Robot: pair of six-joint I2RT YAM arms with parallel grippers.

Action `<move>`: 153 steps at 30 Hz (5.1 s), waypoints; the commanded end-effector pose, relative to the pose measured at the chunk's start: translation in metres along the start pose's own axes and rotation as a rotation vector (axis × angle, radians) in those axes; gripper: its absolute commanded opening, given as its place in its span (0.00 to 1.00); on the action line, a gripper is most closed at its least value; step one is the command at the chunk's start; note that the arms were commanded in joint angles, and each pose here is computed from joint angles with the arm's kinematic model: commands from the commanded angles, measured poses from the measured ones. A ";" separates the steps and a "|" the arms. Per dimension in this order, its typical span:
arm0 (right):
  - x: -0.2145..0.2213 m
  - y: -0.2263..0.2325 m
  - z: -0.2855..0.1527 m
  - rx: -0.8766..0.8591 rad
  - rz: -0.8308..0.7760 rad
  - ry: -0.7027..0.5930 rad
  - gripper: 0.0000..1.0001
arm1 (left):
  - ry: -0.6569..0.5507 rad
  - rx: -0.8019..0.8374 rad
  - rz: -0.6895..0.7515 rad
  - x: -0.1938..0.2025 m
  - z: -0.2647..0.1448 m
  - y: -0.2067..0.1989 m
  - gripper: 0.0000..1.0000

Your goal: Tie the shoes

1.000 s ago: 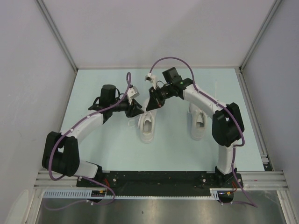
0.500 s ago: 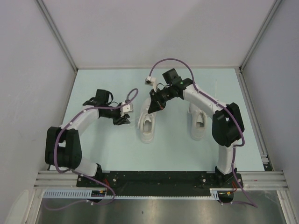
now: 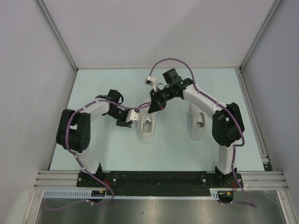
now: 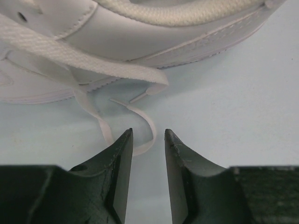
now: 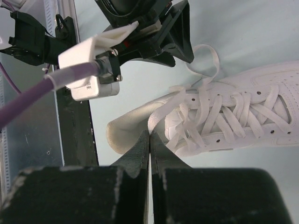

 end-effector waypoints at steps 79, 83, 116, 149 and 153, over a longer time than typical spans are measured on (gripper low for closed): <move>-0.015 0.000 0.001 -0.183 -0.045 -0.060 0.00 | -0.630 -0.194 0.412 -0.271 -0.043 -0.079 0.48; -0.022 0.006 0.007 -0.185 -0.067 -0.067 0.00 | -0.638 -0.250 0.105 -0.234 -0.084 -0.082 0.46; -0.001 0.002 0.079 -0.050 -0.193 0.083 0.01 | -0.621 -0.474 -0.550 -0.097 -0.102 -0.037 0.49; -0.024 0.025 0.047 0.074 -0.373 0.203 0.57 | -0.637 -0.483 -0.569 -0.095 -0.099 -0.029 0.49; -0.022 0.026 0.044 0.079 -0.385 0.222 0.57 | -0.635 -0.483 -0.576 -0.095 -0.099 -0.028 0.49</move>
Point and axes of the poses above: each gripper's point midway between its finger pads, its own z axis out along the fingers, its own y axis along the line the jaws close on, x = y × z, the point moved 3 cm from there along -z, back along the fingers, and after that the axes turned 6 degrees about -z, right-handed, at the moved point
